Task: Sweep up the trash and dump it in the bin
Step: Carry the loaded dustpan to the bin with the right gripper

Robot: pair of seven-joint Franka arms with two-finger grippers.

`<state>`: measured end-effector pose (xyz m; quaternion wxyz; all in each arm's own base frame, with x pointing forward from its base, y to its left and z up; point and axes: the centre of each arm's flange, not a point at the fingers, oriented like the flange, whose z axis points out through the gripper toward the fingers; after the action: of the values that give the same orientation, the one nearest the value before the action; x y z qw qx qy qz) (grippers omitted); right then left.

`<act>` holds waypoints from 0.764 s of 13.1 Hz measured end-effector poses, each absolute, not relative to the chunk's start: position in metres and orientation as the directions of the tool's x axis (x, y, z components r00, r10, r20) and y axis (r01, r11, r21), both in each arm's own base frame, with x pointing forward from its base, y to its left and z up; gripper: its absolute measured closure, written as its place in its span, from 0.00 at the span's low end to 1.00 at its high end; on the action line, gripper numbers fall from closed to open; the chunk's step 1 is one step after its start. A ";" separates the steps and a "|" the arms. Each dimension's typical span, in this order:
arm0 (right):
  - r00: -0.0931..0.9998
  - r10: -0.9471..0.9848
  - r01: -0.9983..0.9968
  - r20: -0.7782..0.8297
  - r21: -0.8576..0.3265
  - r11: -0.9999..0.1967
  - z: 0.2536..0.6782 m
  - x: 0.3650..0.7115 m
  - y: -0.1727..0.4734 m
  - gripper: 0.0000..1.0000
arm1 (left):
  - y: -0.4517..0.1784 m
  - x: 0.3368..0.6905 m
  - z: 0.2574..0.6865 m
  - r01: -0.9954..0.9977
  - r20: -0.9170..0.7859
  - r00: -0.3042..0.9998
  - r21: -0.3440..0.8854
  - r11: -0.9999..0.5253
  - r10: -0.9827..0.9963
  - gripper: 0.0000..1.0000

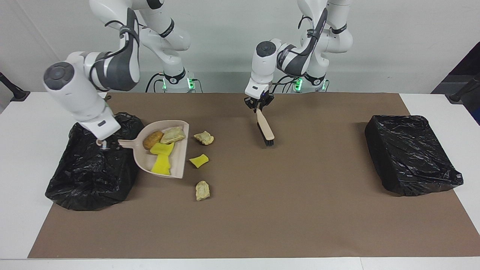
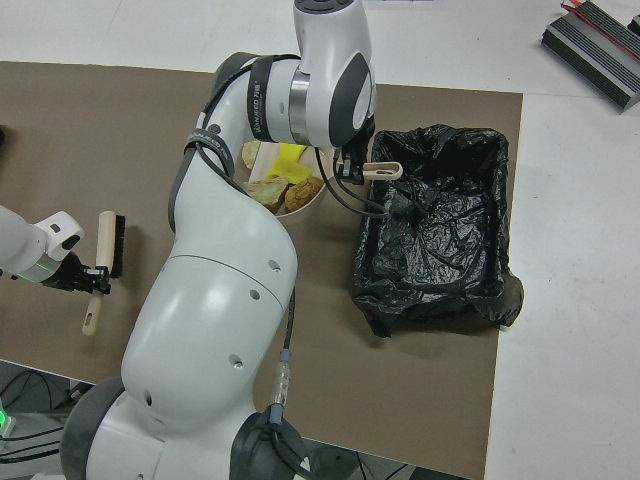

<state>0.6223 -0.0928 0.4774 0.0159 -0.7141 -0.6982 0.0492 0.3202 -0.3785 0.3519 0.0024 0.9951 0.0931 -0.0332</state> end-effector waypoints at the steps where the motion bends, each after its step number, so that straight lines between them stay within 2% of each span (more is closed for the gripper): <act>1: 0.020 0.997 0.996 -0.069 -0.080 -0.025 0.484 0.621 -0.113 0.68 | -0.378 0.319 0.349 0.167 -0.070 0.984 -0.003 -0.986 0.167 0.75; 7: 0.003 0.975 0.998 -0.221 -0.053 -0.015 0.520 0.597 -0.231 0.68 | -0.376 0.317 0.343 0.116 -0.061 0.991 0.009 -0.993 0.115 0.74; 8: -0.002 0.965 0.999 -0.261 -0.044 -0.010 0.524 0.592 -0.253 0.68 | -0.376 0.317 0.342 0.114 -0.057 0.992 0.013 -0.993 0.113 0.70; 10: -0.012 0.927 0.999 -0.375 -0.045 -0.006 0.534 0.582 -0.285 0.68 | -0.375 0.319 0.342 0.100 -0.051 0.994 0.022 -0.995 0.099 0.45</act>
<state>0.5823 -0.2846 0.5342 -0.1190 -0.6928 -0.6950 0.1510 0.3187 -0.3754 0.3423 0.0122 0.9984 0.0499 -0.0250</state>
